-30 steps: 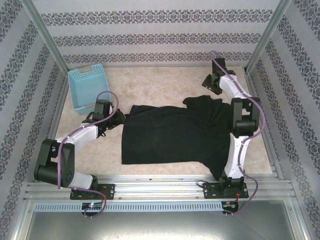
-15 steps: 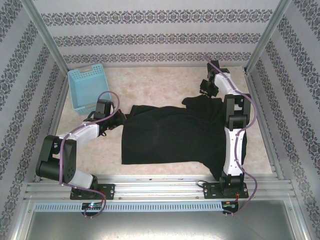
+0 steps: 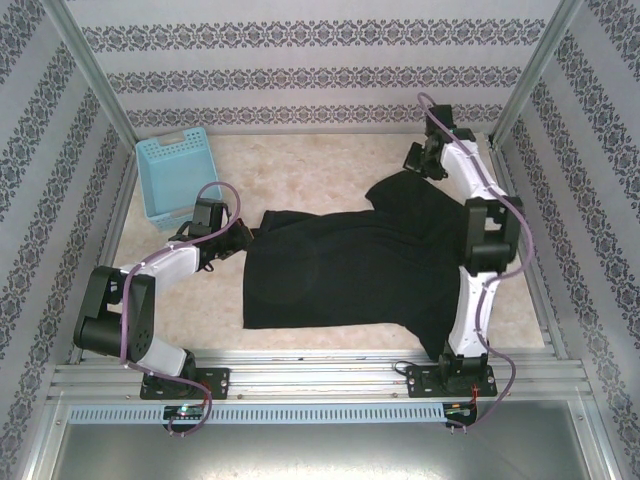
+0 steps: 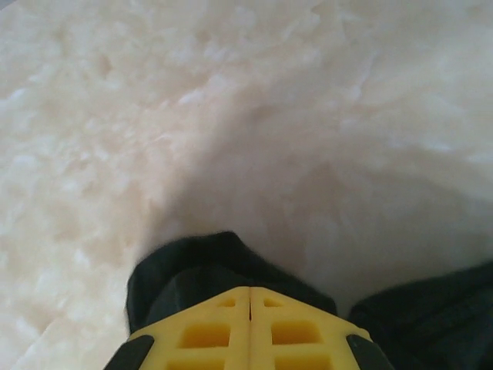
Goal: Fold the inside-out t-shirt
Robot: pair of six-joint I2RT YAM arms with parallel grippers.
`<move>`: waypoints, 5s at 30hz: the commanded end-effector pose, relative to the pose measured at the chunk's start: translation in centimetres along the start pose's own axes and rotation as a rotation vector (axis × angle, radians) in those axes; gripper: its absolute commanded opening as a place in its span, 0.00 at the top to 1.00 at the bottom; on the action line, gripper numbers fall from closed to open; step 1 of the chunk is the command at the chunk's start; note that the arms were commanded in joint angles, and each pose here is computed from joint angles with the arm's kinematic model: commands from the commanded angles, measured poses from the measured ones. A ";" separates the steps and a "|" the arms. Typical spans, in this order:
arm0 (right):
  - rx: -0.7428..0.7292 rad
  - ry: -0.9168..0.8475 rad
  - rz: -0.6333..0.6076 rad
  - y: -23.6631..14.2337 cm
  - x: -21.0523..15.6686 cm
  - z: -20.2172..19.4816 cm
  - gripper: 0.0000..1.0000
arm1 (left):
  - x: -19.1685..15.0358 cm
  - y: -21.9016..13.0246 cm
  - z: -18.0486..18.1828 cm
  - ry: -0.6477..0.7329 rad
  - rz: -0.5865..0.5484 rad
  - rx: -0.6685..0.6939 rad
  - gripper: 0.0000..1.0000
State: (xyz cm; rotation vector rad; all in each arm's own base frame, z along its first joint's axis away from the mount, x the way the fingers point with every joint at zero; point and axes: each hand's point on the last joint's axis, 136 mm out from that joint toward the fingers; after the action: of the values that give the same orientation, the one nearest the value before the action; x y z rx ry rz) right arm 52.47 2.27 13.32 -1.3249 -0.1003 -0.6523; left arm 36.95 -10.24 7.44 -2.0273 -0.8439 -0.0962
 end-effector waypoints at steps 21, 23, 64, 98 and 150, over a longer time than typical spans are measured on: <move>0.033 0.279 -0.037 -4.9 -11.9 -9.7 0.56 | -0.4 0.6 1.9 -0.027 -0.028 0.027 1.00; 0.044 0.289 -0.032 -4.6 -11.6 -9.5 0.56 | -0.3 0.6 1.9 -0.027 -0.031 0.028 1.00; -0.164 -0.021 -0.149 -10.4 -6.3 -8.3 0.95 | 0.8 0.2 1.7 -0.008 -0.048 0.048 1.00; 0.061 0.425 0.073 0.9 -9.3 -12.0 0.57 | 0.6 0.2 2.1 -0.007 -0.041 0.055 1.00; -0.174 0.207 -0.012 1.9 -1.9 -13.4 0.57 | 0.8 0.4 2.7 -0.014 -0.043 0.076 1.00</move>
State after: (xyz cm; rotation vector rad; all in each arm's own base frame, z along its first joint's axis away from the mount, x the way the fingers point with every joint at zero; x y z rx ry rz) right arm 48.12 -7.85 4.01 -1.3419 0.1746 -0.7724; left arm 36.64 -8.54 5.54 -1.9613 -0.8800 -0.0629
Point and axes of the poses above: each hand's point on the last joint's axis, 136 mm out from that joint toward the fingers, its own y axis out along the fingers, its own z axis along the line the jaws close on, x = y × z, and after that the axes turned 2 degrees about -y, right-handed
